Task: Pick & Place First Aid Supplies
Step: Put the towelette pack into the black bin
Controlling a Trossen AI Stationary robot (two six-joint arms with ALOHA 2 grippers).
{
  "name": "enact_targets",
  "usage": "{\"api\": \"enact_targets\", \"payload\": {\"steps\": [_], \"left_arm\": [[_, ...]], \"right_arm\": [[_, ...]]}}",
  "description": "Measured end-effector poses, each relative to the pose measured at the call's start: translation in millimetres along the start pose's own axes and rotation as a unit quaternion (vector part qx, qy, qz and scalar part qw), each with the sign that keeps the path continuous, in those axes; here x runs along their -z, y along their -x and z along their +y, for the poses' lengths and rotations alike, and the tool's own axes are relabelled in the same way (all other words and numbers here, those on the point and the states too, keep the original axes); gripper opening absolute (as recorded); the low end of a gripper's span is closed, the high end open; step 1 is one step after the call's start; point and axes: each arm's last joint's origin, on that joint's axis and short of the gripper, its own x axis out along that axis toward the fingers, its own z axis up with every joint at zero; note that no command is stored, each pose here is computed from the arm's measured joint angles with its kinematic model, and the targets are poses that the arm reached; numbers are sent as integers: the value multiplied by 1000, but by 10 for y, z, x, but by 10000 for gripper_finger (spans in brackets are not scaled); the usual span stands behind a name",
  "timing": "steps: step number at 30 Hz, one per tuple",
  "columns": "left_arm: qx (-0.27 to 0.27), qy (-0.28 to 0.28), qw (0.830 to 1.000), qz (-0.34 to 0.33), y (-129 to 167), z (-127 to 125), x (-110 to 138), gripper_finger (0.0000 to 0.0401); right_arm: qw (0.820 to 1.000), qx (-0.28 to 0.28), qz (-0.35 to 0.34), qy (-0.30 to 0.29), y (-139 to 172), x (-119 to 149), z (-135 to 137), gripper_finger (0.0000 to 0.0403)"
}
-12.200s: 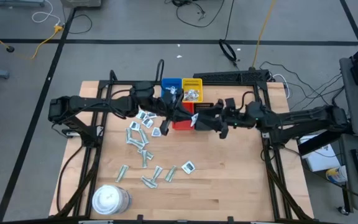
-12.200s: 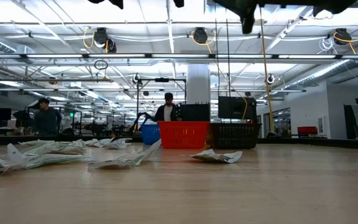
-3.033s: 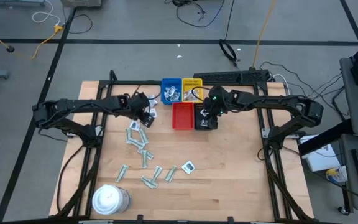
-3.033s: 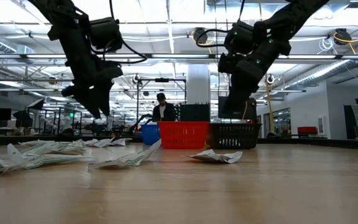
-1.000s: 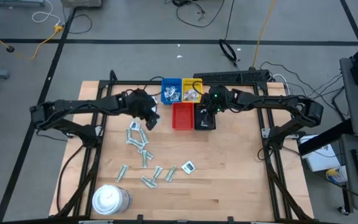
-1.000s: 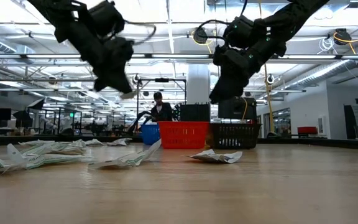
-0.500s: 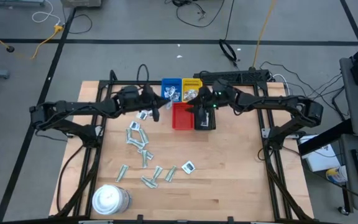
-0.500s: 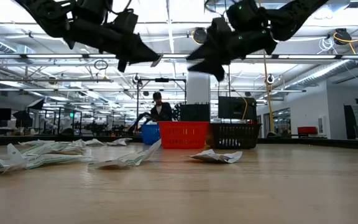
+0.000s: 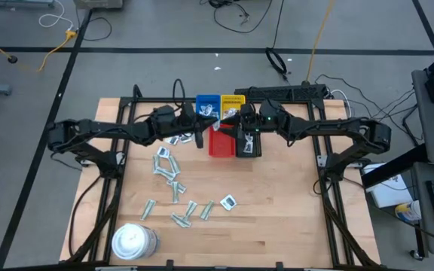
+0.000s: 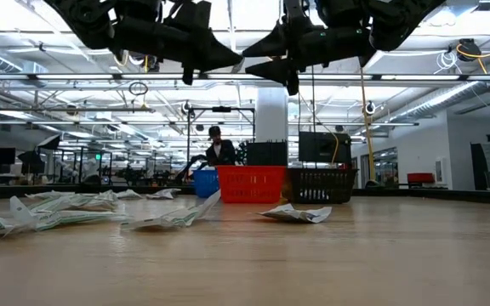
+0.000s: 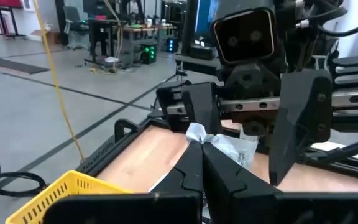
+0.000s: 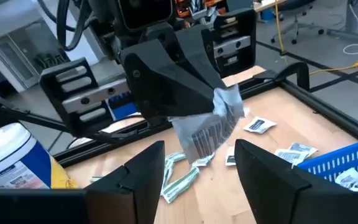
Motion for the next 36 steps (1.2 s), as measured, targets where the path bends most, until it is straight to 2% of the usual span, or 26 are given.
{"api": "enact_targets", "payload": {"steps": [4,7,9,14,15,21,24,27,29,36], "left_arm": [[-6,0,1000,1,-65,-35,-9,0],[-4,4,1000,0,-85,-35,-14,0],[-3,7,1000,2,-86,-42,-7,0],[5,5,1000,-1,-86,-81,-11,0],[6,5,1000,-1,-86,-87,-11,0],[10,32,999,13,-84,-111,16,17],[7,42,998,46,-41,-91,35,42],[11,45,994,98,-12,-63,106,69],[22,49,990,133,7,-57,177,82],[50,66,980,178,35,-67,245,106]], "right_arm": [[1000,-2,1,-12,0,1,1,191],[1000,-2,2,-19,0,2,1,173],[1000,-2,2,-23,0,2,1,144],[1000,-2,2,-14,1,2,-1,25],[1000,-2,2,-10,1,2,-2,15],[999,-7,37,-14,13,50,-39,5],[996,-9,89,-28,67,117,-88,4],[992,1,127,-17,149,142,-106,3],[987,12,159,-10,233,155,-117,3],[964,45,261,2,462,259,-190,2]]}}
